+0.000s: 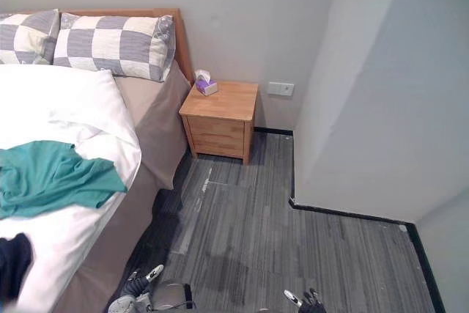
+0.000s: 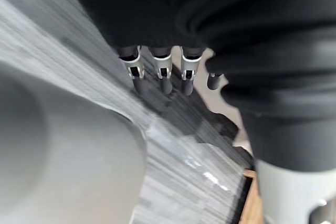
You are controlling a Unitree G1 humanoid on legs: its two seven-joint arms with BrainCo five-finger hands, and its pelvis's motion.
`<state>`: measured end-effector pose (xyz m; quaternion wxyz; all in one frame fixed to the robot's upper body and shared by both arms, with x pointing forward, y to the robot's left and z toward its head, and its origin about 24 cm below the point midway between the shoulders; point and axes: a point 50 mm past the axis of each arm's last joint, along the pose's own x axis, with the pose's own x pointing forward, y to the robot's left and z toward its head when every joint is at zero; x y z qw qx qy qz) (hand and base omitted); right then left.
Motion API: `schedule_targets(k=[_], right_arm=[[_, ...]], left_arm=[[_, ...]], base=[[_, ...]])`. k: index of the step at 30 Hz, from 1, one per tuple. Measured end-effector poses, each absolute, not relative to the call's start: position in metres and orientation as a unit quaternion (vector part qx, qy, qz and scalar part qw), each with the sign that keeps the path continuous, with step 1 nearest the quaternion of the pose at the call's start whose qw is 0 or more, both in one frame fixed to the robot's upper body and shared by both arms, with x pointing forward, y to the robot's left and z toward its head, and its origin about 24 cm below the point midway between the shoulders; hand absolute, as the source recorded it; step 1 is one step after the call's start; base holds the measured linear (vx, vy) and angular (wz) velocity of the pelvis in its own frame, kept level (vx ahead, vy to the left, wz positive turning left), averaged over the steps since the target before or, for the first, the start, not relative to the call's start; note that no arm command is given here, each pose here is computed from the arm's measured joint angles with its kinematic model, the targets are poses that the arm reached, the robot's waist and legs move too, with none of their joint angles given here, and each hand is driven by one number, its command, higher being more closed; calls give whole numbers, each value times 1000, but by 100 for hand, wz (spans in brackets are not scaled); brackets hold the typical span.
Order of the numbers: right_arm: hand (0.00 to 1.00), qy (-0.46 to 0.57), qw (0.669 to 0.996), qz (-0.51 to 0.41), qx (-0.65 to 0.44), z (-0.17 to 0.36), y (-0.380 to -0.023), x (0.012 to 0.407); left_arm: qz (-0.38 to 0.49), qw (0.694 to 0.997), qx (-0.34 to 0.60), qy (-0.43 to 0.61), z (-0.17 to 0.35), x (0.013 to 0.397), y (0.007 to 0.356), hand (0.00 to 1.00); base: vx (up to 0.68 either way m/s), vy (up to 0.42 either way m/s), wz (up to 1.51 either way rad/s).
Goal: Tidy the bed and pick cloth on bed and put in laundry
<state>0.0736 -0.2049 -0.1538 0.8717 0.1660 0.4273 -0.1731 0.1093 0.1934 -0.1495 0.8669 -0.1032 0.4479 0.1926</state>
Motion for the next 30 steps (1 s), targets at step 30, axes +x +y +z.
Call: schedule_targets(k=[30], right_arm=[[0, 403, 903, -120, 90, -148, -208, 91]], left_arm=[[171, 856, -100, 478, -157, 109, 187, 0]], base=[[354, -81, 96]])
